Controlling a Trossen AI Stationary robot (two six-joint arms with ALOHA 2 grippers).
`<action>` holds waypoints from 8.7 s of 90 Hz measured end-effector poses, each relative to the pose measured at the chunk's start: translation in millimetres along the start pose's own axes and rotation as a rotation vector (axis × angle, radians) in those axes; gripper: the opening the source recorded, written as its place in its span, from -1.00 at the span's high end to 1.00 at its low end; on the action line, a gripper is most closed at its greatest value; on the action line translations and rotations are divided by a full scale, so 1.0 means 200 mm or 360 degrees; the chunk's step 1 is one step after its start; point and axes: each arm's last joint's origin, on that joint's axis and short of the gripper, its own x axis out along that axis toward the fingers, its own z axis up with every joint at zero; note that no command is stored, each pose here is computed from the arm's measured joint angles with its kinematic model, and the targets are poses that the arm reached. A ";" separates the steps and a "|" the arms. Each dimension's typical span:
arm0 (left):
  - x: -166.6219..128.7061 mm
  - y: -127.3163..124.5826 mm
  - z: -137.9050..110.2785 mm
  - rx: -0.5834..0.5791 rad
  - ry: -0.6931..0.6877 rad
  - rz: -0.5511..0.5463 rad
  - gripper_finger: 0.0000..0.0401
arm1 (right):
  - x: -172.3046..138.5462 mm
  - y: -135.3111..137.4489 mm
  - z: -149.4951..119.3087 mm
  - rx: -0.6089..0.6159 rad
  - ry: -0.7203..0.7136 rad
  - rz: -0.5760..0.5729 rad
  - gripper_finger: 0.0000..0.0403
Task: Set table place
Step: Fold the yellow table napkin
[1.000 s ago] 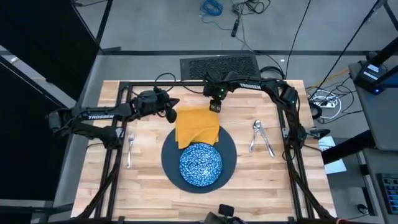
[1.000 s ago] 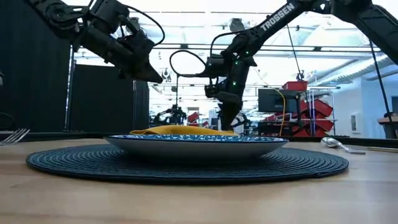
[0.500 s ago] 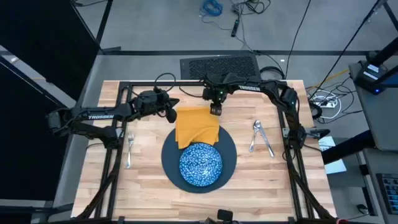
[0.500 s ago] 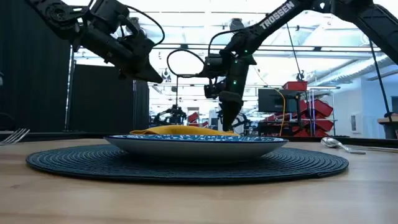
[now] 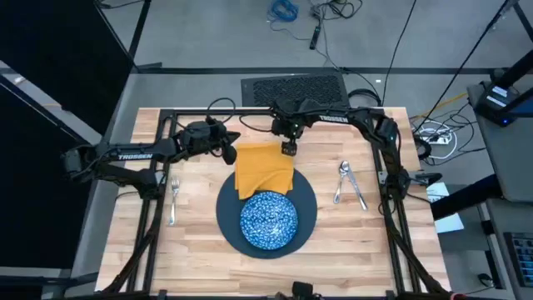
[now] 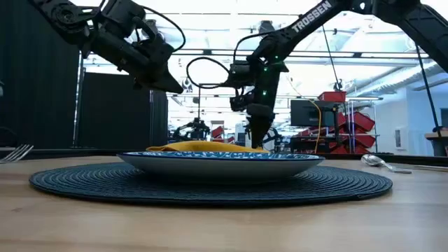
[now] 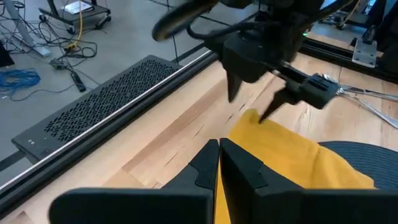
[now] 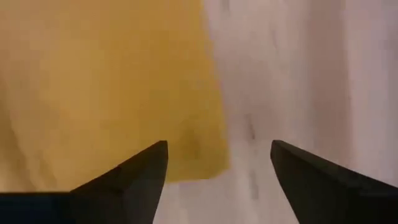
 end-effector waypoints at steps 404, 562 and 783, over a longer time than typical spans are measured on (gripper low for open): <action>0.39 0.02 -0.42 0.0622 0.0682 0.0060 0.65 | -0.10 0.11 -0.01 -0.0133 0.0051 0.0053 1.00; -0.04 -0.04 0.04 0.0641 0.0100 0.0284 1.00 | -0.71 0.13 -0.09 -0.0011 -0.0439 -0.0218 1.00; -0.11 -0.32 0.26 0.0712 0.0203 -0.0139 1.00 | -0.86 0.41 -0.22 -0.0077 -0.0734 -0.0075 1.00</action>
